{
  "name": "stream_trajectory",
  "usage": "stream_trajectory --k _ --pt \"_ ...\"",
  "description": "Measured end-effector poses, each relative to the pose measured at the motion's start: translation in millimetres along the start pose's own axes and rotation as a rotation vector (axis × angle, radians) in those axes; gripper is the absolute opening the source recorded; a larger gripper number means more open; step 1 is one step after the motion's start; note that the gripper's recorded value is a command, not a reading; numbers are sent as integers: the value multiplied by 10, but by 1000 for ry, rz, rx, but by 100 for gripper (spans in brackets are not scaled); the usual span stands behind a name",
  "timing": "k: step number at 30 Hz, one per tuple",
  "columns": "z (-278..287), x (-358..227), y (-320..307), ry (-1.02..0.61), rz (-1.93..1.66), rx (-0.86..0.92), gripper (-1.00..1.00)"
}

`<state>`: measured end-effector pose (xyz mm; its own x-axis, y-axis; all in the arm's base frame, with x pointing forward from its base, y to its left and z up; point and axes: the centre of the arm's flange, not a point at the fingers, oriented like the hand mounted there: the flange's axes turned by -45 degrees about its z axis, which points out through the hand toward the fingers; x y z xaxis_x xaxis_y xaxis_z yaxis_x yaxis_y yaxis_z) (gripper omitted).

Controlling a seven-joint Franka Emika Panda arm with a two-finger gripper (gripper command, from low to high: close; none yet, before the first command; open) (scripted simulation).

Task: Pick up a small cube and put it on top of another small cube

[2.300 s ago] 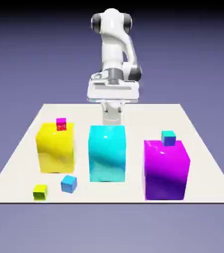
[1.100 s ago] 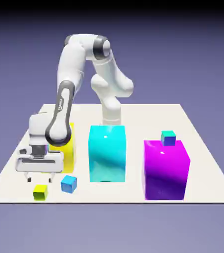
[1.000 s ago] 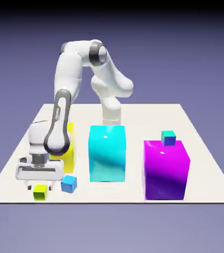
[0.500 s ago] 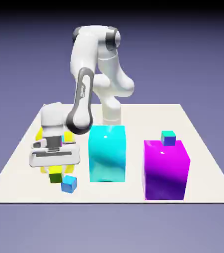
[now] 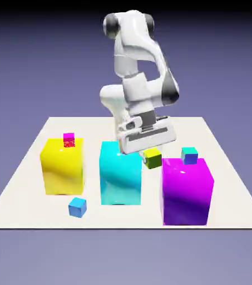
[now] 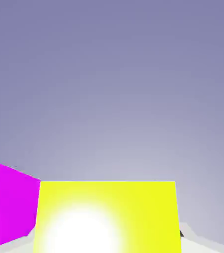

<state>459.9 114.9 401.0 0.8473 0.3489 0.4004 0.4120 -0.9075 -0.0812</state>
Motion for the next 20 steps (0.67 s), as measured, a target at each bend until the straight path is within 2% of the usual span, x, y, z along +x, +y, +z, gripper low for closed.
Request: stream_trajectory --k 7,9,13,14,16,20 --pt "-443 -235 -1209 -17 -103 -31 -100" --pt "-497 -287 -1334 -16 -114 -39 -100" --pt "58 -346 -1303 -16 -113 -40 -100" --pt "185 -374 -1298 -16 -114 -39 100" --pt "185 -373 -1298 -16 -114 -39 100" --pt "-363 -292 -1325 -16 -113 -40 100"
